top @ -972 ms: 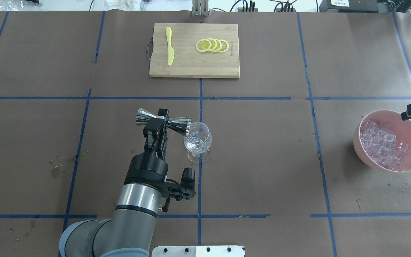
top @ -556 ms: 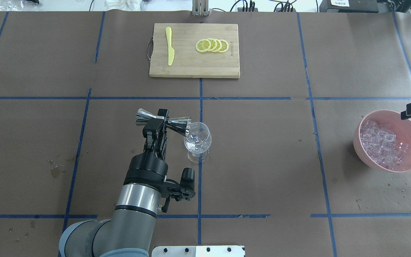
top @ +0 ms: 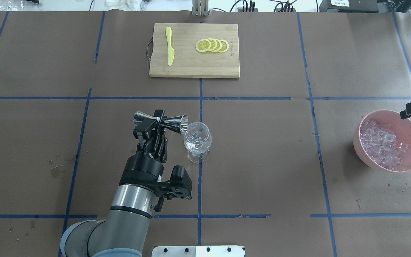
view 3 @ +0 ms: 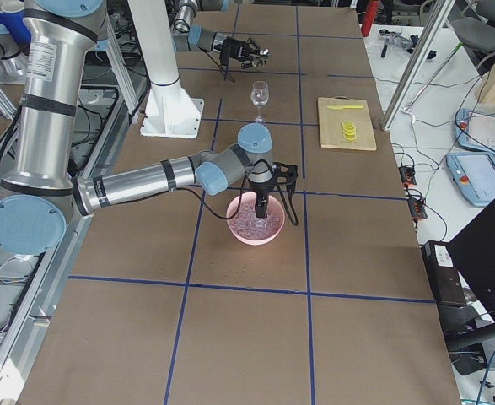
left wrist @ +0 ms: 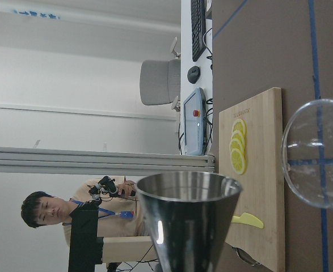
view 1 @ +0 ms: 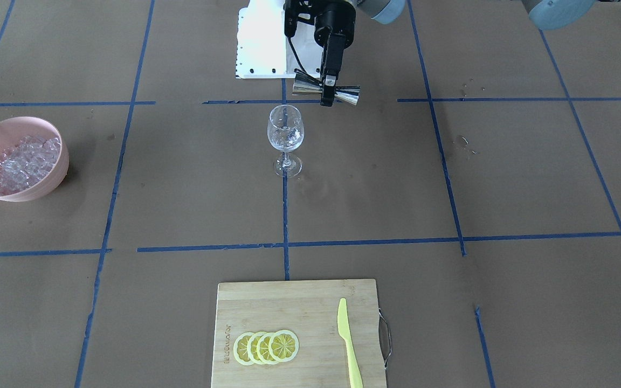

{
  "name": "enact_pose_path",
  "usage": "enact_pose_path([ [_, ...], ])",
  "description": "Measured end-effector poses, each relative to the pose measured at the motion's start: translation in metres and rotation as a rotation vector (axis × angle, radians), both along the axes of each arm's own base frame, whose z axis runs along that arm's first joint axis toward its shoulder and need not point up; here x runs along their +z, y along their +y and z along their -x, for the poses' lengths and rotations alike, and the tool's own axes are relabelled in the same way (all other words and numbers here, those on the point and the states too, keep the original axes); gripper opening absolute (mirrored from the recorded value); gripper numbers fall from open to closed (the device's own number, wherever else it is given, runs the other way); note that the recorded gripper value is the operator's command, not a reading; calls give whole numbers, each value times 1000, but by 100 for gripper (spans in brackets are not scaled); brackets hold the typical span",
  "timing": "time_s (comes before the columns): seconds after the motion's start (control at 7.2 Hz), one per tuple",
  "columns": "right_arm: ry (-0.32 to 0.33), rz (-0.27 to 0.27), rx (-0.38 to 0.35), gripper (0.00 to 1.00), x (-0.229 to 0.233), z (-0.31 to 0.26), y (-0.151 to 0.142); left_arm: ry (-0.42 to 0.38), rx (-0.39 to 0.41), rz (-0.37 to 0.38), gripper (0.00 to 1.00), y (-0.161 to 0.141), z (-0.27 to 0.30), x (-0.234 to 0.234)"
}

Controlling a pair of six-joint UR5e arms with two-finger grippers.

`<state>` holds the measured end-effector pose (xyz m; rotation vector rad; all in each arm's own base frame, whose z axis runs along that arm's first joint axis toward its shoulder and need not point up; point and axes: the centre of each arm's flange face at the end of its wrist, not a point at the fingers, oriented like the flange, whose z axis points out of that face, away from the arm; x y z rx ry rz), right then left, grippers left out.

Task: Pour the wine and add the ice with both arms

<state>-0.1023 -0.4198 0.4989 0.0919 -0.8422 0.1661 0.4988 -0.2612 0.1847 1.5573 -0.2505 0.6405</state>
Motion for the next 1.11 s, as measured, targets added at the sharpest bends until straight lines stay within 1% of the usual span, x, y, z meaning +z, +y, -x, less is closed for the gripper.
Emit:
enact_pose_path([
  [0.14, -1, -2, 0, 100, -1, 0, 0, 24, -13, 4, 0, -2, 3, 14],
  [0.42, 6, 3, -4, 100, 4, 2, 0, 29, -35, 6, 0, -7, 16, 36],
  [0.56, 14, 8, -10, 100, 9, 5, 0, 9, -40, 7, 0, -8, 24, 51],
  [0.83, 33, 2, -25, 100, 15, 16, 1, -47, -49, 11, 0, -9, 54, 103],
  [0.97, 33, -7, -27, 100, 23, 23, 0, -59, -53, 11, 0, -9, 74, 134],
  [1.11, 18, -13, -17, 100, 36, 34, -1, -64, -56, 9, 0, -9, 95, 162],
])
